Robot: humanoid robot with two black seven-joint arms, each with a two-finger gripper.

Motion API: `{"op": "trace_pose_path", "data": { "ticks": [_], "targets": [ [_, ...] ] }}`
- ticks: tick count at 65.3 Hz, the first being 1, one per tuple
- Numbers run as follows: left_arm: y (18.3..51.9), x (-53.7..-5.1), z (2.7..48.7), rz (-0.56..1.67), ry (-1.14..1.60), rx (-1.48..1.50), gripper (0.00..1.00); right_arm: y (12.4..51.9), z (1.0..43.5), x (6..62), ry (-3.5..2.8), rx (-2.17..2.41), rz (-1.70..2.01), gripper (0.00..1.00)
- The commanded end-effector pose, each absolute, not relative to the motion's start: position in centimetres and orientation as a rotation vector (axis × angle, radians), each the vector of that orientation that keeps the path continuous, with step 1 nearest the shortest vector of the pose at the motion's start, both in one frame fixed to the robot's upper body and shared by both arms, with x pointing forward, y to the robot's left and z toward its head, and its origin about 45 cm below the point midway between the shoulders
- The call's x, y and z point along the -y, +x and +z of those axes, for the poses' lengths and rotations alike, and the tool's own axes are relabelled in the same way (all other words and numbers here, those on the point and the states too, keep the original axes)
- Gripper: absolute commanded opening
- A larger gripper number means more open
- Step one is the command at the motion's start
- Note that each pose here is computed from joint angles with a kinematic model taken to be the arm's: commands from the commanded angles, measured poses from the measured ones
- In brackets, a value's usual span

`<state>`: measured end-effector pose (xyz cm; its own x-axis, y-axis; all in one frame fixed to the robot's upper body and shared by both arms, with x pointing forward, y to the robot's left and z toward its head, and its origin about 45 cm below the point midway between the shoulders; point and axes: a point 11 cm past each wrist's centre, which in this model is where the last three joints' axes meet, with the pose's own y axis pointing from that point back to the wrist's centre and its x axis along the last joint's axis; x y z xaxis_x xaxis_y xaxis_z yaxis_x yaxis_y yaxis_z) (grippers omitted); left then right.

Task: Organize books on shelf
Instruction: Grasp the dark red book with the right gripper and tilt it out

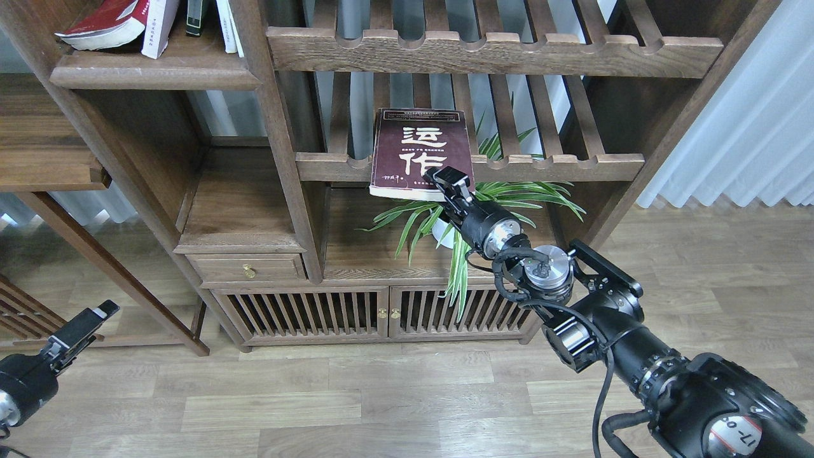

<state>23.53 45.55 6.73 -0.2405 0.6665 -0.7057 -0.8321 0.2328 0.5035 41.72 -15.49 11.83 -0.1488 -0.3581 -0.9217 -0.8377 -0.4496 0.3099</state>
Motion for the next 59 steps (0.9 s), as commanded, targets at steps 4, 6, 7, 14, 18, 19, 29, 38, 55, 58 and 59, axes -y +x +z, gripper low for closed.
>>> {"op": "trace_pose_path", "data": {
  "ticks": [4,6,7,14,18,19,29,38,55,58,59],
  "targets": [
    [23.5,-45.5,6.7,1.418,-0.194,-1.141,1.0,41.7,11.9,15.5,-1.727,-1.344,1.624,0.08],
    [23.5,-45.6,6.7,1.418,-0.193,-1.14,1.0,41.7,11.9,15.5,-1.726,-1.346,1.624,0.06],
    [23.5,-45.6,6.7,1.418,-0.194,-1.141,1.0,41.7,11.9,15.5,-1.726,-1.346,1.624,0.06],
    [23.5,-45.5,6.7,1.418,-0.194,-1.141,1.0,41.8,11.9,15.6,-1.723,-1.349,1.62,0.05],
    [23.4,-45.6,6.6,1.418,-0.193,-1.143,1.0,41.6,11.8,15.5,-1.723,-1.344,1.622,0.05],
    [23.4,-45.5,6.6,1.418,-0.192,-1.143,1.0,41.6,11.8,15.5,-1.724,-1.343,1.622,0.05],
    [23.4,-45.2,6.5,1.414,-0.202,-1.15,1.0,40.0,12.9,13.2,-1.772,-1.187,1.639,0.05],
    [22.5,-45.7,5.3,1.442,-0.197,-1.189,1.0,35.0,13.1,9.8,-1.808,-0.995,1.732,0.05],
    [21.4,-43.9,3.0,1.433,-0.209,-1.272,1.0,28.7,12.9,9.3,-1.73,-0.853,1.808,0.06],
    [21.9,-42.8,3.1,1.408,-0.268,-1.295,1.0,27.7,12.2,10.2,-1.712,-0.863,1.817,0.06],
    [22.1,-42.5,3.1,1.402,-0.286,-1.301,1.0,27.3,12.0,10.3,-1.708,-0.862,1.821,0.06]
  ]
}}
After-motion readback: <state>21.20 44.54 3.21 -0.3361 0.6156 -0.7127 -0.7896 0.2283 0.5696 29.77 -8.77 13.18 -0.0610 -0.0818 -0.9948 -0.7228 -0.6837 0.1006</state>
